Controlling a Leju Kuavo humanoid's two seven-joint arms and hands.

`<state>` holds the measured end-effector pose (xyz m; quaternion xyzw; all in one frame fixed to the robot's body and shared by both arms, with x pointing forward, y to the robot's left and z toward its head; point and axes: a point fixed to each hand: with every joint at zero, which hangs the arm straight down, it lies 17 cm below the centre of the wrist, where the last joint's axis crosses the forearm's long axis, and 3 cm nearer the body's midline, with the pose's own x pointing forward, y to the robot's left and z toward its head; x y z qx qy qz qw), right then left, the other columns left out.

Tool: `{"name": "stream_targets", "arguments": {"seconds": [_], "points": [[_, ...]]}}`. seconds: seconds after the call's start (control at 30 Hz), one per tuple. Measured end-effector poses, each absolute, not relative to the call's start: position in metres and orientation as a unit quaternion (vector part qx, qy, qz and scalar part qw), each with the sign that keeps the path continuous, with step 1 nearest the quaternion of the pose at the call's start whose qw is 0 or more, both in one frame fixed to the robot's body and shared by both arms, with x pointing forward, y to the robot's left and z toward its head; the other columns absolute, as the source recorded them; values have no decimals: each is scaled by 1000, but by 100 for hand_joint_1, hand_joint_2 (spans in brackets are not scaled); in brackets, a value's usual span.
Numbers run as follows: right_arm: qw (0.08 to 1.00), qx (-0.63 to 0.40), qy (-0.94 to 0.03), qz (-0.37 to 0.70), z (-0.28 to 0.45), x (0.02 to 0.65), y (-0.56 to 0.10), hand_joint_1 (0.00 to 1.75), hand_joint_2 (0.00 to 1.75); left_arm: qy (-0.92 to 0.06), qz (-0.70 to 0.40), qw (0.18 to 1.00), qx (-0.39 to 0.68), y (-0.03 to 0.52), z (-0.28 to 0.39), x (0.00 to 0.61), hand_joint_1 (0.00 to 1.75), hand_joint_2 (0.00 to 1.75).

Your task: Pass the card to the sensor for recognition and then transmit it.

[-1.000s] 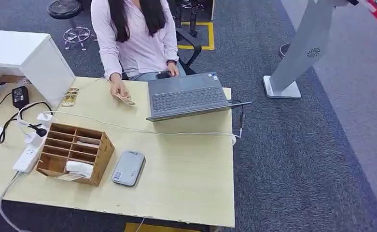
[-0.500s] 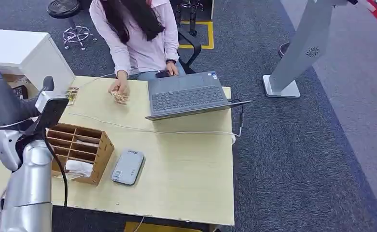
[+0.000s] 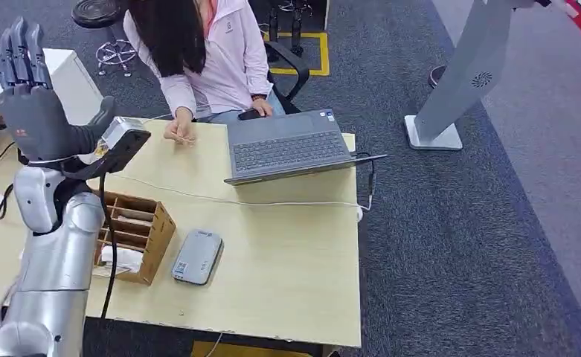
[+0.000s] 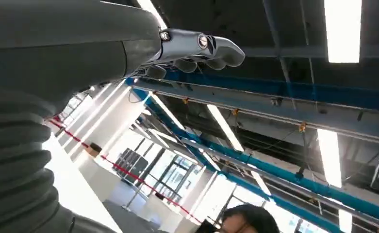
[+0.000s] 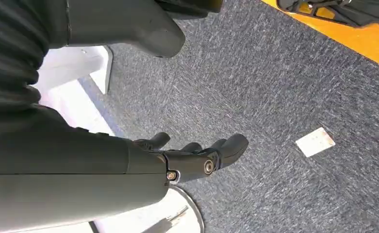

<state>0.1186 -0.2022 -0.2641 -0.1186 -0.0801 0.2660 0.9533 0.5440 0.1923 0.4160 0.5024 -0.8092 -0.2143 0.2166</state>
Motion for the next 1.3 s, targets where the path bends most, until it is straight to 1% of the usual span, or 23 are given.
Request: {"name": "stream_targets", "arguments": {"seconds": [0.13,0.37,0.53,0.9,0.93,0.97,1.3], "points": [[954,-120,-80,263,-264,120,-203,0,175,-738,-324,271,526,173,390,590,0,175],[956,-125,-79,254,-264,120,-205,0,175,-655,-435,325,526,148,342,630,0,175],[956,-126,-78,252,-264,120,-205,0,175,-626,-466,346,521,141,321,639,0,175],[956,-130,-77,252,-264,118,-207,0,175,-622,-472,357,513,137,302,639,0,175],[956,-130,-77,253,-264,118,-207,0,175,-624,-471,356,512,137,301,639,63,175],[956,-130,-77,253,-264,118,-207,0,175,-625,-471,354,512,137,301,638,175,175],[955,-130,-77,255,-264,118,-207,0,175,-630,-473,358,502,137,290,637,175,175]]}}
